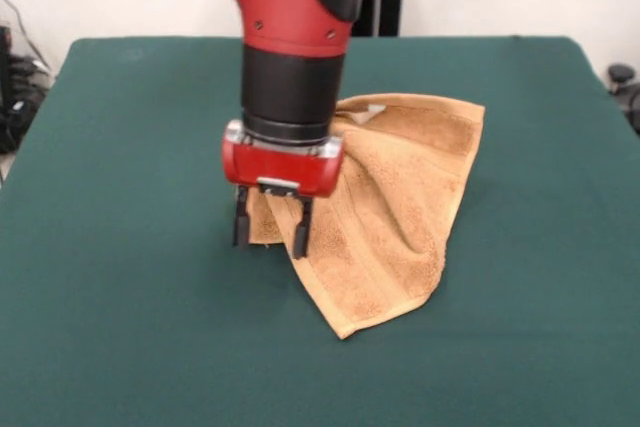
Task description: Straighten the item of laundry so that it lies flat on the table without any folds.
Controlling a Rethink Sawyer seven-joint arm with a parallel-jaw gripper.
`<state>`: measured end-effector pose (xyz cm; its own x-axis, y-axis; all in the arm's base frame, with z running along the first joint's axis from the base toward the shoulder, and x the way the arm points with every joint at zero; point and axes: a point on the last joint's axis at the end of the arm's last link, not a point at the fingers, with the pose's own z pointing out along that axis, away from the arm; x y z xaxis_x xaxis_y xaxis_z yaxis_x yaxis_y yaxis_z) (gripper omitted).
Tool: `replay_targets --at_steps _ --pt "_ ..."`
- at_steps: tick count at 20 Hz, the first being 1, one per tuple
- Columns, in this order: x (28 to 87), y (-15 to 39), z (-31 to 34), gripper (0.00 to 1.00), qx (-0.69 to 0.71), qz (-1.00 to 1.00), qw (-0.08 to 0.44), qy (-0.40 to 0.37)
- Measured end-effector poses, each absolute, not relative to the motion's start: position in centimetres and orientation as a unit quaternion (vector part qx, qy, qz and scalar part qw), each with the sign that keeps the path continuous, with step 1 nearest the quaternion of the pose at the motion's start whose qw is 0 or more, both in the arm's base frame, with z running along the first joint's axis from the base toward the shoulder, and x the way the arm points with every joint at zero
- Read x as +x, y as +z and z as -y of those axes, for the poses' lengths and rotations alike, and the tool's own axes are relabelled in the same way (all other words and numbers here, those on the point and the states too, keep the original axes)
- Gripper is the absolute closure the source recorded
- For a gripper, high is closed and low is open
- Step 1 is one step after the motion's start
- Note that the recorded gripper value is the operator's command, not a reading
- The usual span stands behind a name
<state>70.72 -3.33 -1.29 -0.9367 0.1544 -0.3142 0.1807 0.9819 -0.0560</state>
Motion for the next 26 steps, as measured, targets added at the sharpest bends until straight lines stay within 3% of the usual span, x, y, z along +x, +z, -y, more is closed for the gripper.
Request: replay_targets --at_steps 8,26 --pt "68.2 -5.1 5.2 0.0 0.078 -0.987 0.13 -0.048" --pt "68.7 -4.5 3.9 0.0 0.085 -0.987 0.136 -0.019"
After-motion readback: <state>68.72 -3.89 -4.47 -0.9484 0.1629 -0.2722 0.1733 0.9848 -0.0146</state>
